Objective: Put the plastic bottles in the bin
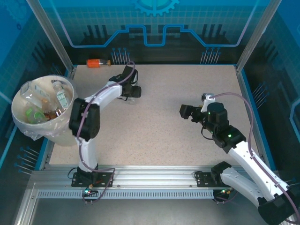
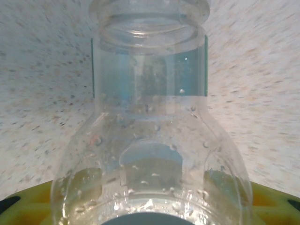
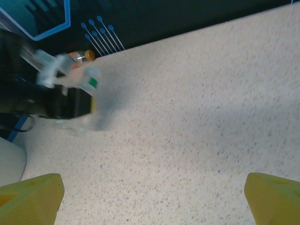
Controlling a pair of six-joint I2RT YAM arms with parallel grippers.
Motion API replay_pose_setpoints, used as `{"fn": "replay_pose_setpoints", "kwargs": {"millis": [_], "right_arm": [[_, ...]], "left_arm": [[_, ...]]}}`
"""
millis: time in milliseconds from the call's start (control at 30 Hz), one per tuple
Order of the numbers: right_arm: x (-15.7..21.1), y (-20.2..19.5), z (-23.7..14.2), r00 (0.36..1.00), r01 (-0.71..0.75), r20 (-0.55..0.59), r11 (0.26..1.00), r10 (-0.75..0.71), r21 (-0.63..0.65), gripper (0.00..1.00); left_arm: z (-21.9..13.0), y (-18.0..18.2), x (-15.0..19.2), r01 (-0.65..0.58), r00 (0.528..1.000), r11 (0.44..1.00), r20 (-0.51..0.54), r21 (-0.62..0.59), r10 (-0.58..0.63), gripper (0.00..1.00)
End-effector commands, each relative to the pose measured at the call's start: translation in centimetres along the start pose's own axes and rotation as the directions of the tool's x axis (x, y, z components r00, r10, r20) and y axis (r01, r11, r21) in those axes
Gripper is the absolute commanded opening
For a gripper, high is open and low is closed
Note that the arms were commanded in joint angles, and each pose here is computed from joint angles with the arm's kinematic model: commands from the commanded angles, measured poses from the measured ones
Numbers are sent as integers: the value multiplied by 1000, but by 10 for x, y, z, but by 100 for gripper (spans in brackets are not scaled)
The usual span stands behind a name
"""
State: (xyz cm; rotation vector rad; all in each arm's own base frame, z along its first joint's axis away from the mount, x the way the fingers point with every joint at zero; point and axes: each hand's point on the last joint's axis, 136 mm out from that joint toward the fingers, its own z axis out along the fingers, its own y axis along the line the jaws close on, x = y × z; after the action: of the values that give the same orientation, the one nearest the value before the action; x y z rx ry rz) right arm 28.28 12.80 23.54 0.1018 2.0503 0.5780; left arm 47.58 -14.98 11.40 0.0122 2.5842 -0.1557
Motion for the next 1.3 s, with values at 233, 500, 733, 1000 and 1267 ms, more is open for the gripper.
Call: {"fn": "replay_pose_setpoints", "kwargs": {"millis": [233, 500, 733, 1000, 1267], "right_arm": [[-3, 6, 13, 999, -44, 19, 998, 44, -37, 100], [-23, 8, 16, 997, 69, 44, 998, -69, 2, 100], [-25, 9, 30, 995, 92, 45, 996, -92, 8, 100], [-30, 18, 42, 995, 99, 28, 995, -98, -16, 100], [-32, 21, 47, 995, 92, 30, 996, -91, -22, 100]], "left_arm": [[-155, -22, -37, 49, 941, 977, 318, 209, -116, 44], [-248, -7, -43, 9, 873, 981, 477, 195, -103, 45], [-299, 39, -41, 69, 817, 996, 570, 51, -86, 46], [-359, 136, -22, 352, 708, 923, 690, -158, -152, 44], [-399, 222, 9, 578, 644, 737, 751, -349, -149, 44]]}}
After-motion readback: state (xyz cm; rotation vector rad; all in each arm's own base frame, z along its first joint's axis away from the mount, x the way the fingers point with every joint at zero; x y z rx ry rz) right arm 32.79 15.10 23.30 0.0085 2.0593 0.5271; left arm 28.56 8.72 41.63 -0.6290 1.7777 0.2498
